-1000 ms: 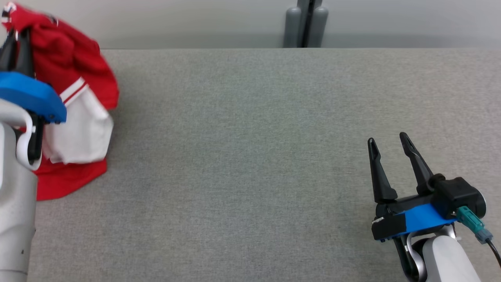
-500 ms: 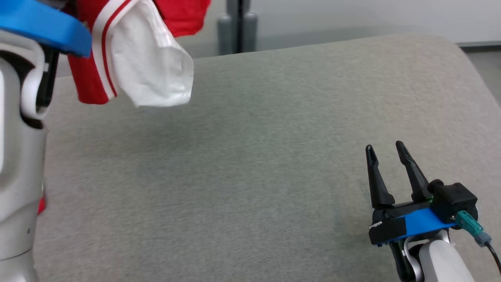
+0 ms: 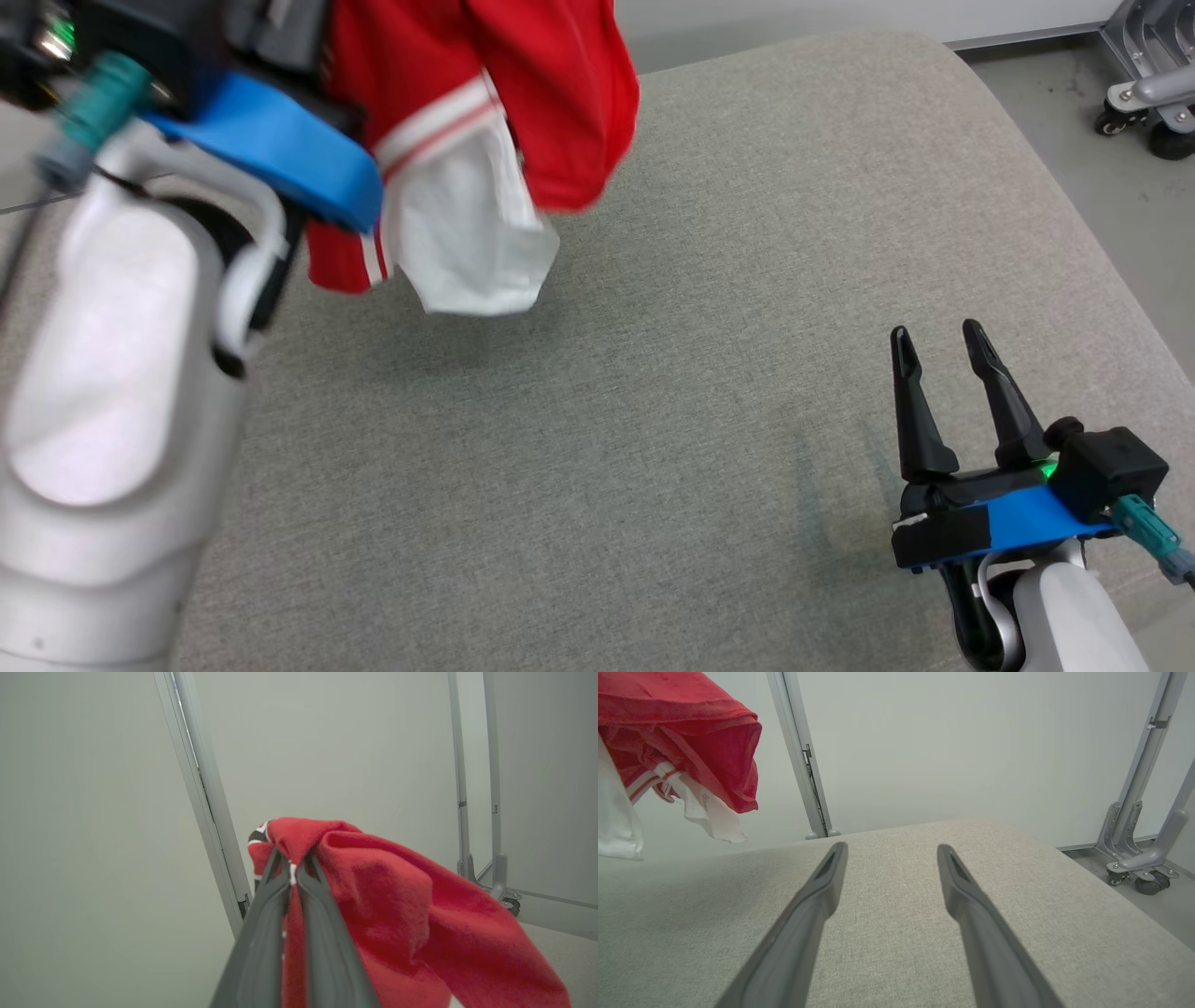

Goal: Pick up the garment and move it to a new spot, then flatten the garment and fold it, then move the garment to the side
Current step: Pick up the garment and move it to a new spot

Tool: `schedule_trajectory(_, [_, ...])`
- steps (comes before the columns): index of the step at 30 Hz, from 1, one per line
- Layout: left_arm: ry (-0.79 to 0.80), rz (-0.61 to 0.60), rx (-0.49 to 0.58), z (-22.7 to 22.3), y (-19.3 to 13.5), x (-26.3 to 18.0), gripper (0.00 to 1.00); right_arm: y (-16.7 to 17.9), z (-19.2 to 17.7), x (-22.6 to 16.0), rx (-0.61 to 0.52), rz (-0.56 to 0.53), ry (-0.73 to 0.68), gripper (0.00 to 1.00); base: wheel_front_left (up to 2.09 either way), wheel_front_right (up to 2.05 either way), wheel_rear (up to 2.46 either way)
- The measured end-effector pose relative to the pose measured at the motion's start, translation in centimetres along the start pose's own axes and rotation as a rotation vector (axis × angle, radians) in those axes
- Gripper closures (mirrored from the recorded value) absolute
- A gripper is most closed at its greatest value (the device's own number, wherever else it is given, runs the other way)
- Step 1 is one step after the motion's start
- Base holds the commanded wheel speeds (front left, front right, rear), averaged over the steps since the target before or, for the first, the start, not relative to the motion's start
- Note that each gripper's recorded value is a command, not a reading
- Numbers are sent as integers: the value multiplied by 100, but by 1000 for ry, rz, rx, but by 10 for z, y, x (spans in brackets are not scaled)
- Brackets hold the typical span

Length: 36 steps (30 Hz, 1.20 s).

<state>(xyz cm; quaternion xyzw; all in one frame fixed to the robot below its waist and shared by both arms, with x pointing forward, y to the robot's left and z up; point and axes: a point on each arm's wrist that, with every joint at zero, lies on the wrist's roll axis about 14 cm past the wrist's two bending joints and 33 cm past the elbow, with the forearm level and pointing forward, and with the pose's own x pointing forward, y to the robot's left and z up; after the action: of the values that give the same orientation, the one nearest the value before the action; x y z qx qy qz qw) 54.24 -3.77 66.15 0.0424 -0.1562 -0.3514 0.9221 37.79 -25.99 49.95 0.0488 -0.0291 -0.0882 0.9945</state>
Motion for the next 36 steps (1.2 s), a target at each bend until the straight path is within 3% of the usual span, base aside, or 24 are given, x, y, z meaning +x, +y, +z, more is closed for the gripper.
schedule_trajectory(9, [243,-63,-157,-101,-57,-48,100,8,0,3,6,23,-4,0,0,0,0])
schedule_trajectory(18, [441,-157,-320,-167,-139,-104,100,16,-1,5,3,47,-2,0,0,0,0])
schedule_trajectory(19, [447,-159,-335,-169,-144,-107,76,18,-1,5,3,53,-1,0,0,0,0])
schedule_trajectory(20, [441,-159,-337,-168,-146,-108,0,20,-1,5,4,58,-2,0,0,0,0])
schedule_trajectory(26, [303,-84,-318,-139,-127,-102,0,32,1,5,9,93,-9,0,0,0,0])
schedule_trajectory(36, [175,210,-216,-99,-34,-132,0,59,7,4,23,172,-29,0,0,0,0])
